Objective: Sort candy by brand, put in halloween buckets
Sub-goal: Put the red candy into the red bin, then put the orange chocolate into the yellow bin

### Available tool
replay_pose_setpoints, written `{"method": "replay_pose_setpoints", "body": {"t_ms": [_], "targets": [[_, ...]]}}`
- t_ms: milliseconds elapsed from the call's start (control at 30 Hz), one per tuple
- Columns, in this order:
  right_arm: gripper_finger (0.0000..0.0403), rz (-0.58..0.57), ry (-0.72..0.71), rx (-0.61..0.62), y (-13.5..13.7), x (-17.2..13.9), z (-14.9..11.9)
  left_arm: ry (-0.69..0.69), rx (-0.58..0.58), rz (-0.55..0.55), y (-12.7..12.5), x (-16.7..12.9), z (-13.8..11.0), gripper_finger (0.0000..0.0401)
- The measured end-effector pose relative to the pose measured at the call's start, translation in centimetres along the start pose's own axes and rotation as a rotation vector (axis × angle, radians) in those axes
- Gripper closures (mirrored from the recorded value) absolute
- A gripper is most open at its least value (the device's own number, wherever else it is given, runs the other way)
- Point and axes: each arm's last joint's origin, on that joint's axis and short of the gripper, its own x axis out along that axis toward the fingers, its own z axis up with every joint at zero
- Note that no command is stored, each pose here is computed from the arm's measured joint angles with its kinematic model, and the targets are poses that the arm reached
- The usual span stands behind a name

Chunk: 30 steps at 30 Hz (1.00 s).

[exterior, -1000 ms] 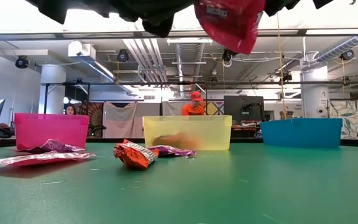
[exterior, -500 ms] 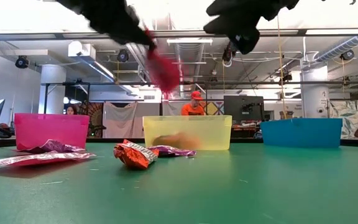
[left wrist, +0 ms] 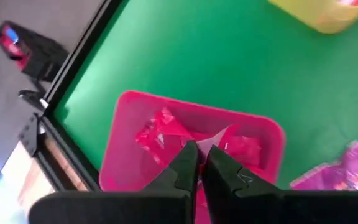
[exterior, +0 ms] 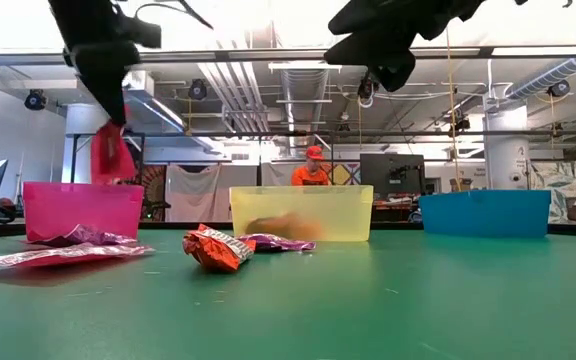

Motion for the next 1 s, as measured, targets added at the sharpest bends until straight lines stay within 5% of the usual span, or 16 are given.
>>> {"method": "replay_pose_setpoints", "body": {"t_ms": [233,633,1000], "targets": [[0.0241,-0.001,0.005,0.026,0.0,0.1,-0.1,0.072,-0.016,0.074,0.0,1.5,0.3,0.0367],[0.0229,-0.115,-0.032,0.081,-0.4,0.1,0.0,0.071,0.034,0.138,-0.9,2.2,0.3,0.0213],[0.0231,-0.165,-0.012,0.285,-0.1,0.3,0.5,-0.264,0.008,-0.038,-5.2,-1.5,-1.6,0.0187]]}}
